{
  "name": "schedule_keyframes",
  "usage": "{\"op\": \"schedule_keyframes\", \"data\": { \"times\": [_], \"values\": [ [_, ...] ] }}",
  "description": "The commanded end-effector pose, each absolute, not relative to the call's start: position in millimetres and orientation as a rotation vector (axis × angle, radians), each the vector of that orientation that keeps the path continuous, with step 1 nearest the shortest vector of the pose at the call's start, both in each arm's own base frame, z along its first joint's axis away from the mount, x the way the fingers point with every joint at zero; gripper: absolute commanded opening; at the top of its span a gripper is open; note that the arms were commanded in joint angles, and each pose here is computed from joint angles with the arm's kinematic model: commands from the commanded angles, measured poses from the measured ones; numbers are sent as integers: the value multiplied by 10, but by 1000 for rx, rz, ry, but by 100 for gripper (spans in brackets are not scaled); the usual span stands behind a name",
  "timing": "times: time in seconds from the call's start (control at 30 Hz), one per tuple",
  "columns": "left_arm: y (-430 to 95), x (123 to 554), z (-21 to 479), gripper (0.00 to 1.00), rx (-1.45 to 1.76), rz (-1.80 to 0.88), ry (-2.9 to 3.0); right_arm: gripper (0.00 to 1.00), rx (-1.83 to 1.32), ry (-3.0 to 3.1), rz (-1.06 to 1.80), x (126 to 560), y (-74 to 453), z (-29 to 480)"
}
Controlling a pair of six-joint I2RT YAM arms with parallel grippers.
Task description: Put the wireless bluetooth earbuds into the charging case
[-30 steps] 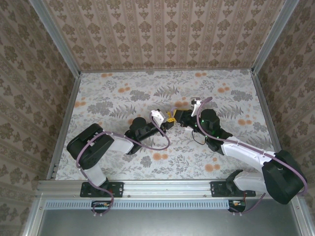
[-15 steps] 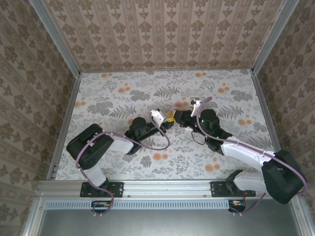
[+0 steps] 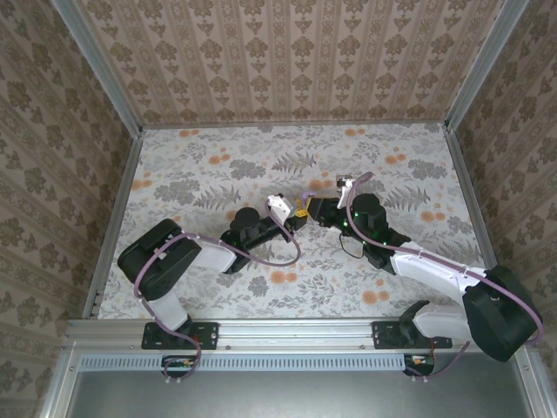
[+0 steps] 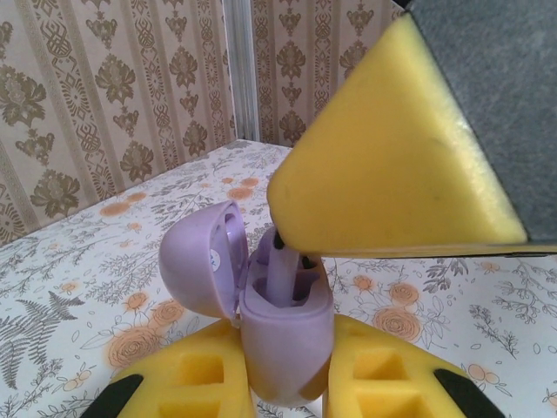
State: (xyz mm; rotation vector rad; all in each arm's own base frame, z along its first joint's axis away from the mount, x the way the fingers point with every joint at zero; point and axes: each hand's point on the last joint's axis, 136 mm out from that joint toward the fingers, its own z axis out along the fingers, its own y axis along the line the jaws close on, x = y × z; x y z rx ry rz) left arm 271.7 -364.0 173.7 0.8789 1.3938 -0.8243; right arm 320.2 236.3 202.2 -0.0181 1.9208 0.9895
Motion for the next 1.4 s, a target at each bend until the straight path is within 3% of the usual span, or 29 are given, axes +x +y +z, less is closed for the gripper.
{"op": "schedule_keyframes", "data": {
  "times": [0.0, 0.83, 1.13, 1.37],
  "values": [
    [-3644, 2692, 2196, 2, 827, -846, 1256, 29, -4, 1996, 956, 3196, 2367, 1857],
    [-3376, 2815, 2015, 2, 742, -755, 1349, 34, -83, 2160, 856, 3174, 2359, 1838],
    [-3021, 2826, 1733, 1, 671, -638, 1454, 36, 239, 2606, 709, 3032, 2069, 1314],
    [-2809, 2756, 1663, 2, 669, -564, 1472, 36, 325, 2827, 643, 2981, 2134, 910]
  ]
}}
